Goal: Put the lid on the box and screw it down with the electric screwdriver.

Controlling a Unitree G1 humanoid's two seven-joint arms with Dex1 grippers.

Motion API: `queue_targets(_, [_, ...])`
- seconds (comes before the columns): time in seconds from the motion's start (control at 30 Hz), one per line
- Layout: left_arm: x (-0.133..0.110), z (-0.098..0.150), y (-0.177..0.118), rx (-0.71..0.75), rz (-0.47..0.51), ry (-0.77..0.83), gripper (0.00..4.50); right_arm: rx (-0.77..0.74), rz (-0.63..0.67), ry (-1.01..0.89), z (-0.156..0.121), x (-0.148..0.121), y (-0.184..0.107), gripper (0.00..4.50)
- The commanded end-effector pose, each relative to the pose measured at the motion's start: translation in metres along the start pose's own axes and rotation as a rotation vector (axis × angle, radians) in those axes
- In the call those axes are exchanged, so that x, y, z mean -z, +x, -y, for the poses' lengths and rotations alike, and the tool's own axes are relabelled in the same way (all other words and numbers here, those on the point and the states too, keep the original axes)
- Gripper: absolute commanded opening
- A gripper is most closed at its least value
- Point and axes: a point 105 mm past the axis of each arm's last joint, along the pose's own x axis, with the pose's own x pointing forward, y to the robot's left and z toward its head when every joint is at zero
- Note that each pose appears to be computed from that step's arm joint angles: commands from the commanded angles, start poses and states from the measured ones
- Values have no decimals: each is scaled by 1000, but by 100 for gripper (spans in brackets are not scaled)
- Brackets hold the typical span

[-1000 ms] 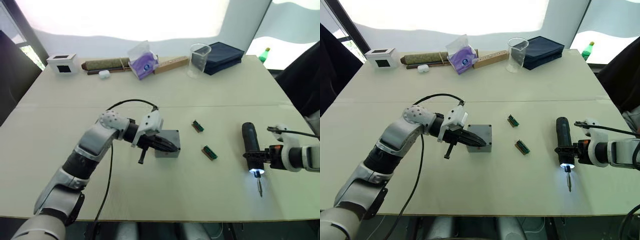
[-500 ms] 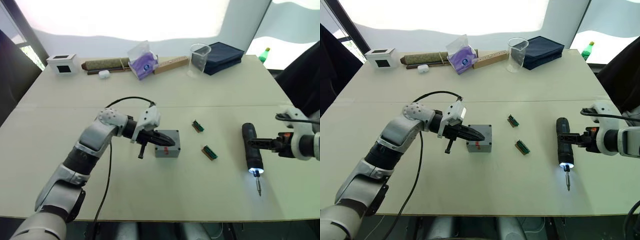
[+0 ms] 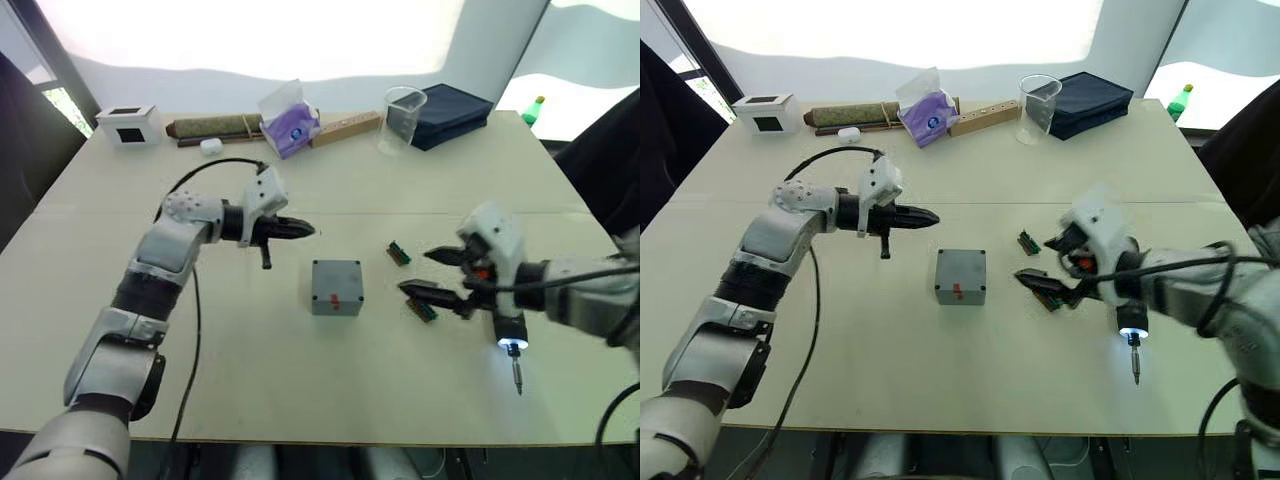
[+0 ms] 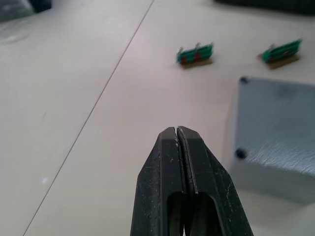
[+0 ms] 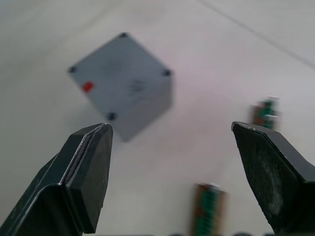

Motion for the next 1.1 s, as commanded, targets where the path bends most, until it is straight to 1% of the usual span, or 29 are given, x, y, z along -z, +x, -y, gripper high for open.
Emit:
queue_targets(0.03, [1, 12, -7, 36, -12, 8, 0, -4, 42, -65, -7, -7, 6, 424])
queue_targets(0.13, [12, 23, -5, 67, -30, -36, 0, -32, 16, -76, -11, 1, 19, 424])
queue_targets(0.23, [17, 34, 2, 101, -31, -65, 0, -34, 5, -84, -8, 5, 29, 424])
queue_targets(0.4, [20, 32, 8, 84, -36, -53, 0, -42, -4, -98, -8, 8, 38, 424])
queue_targets(0.57, [15, 40, 20, 131, -7, -46, 0, -97, 8, -81, -22, 8, 42, 424])
queue_targets(0.7, [12, 33, 28, 111, 6, -23, 0, -135, 25, -57, -31, 6, 42, 424])
queue_targets(0.83, [13, 26, 33, 119, -8, 10, 0, -174, 63, -34, -42, 0, 43, 424])
queue_targets(1.0, [20, 16, 27, 102, -47, 36, 0, -136, 39, -61, -38, 2, 36, 424])
queue_targets(1.1, [31, 7, 10, 80, -94, 36, 0, -75, -9, -142, -25, 6, 21, 424])
